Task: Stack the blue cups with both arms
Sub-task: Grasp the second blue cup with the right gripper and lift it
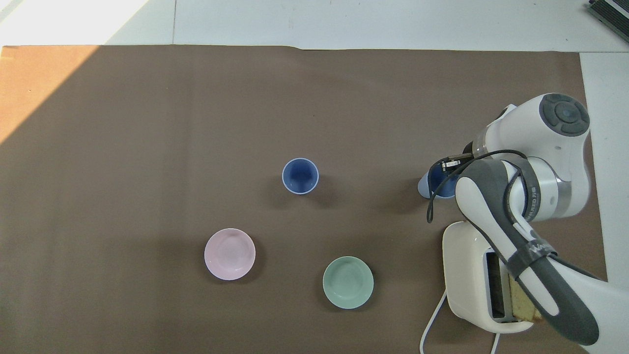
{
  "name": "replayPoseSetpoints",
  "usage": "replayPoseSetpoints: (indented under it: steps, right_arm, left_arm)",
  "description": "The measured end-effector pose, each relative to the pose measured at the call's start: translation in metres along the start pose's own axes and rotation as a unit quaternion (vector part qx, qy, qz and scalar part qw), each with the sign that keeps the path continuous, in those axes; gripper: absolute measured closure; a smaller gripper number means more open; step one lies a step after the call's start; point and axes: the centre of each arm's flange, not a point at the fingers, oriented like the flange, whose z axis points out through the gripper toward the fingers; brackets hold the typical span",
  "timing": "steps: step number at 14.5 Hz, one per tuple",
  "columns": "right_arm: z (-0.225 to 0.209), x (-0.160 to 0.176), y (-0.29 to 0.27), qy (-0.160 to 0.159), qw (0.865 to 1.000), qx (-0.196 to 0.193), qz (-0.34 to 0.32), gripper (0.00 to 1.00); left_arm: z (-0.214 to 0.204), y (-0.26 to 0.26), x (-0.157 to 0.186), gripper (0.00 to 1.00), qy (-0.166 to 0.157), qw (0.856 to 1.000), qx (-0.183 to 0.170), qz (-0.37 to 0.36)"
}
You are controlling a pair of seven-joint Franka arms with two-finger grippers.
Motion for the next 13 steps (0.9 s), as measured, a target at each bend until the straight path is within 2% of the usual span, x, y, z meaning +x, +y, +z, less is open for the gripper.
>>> replayPoseSetpoints:
  steps: [1, 9, 13]
  right_arm:
    - [-0.003, 0.000, -0.003, 0.003, 1.000, 0.004, 0.000, 0.94]
    - [-0.011, 0.000, -0.004, -0.002, 1.000, 0.003, -0.002, 0.94]
    - [-0.059, 0.000, -0.006, -0.024, 1.000, 0.003, -0.003, 0.94]
  left_arm:
    - [-0.002, 0.002, 0.000, 0.00, 0.002, 1.000, 0.000, 0.002]
    - [-0.002, 0.010, 0.002, 0.00, 0.003, 1.000, 0.000, 0.006]
    - [-0.002, 0.025, 0.006, 0.00, 0.003, 1.000, -0.001, 0.012]
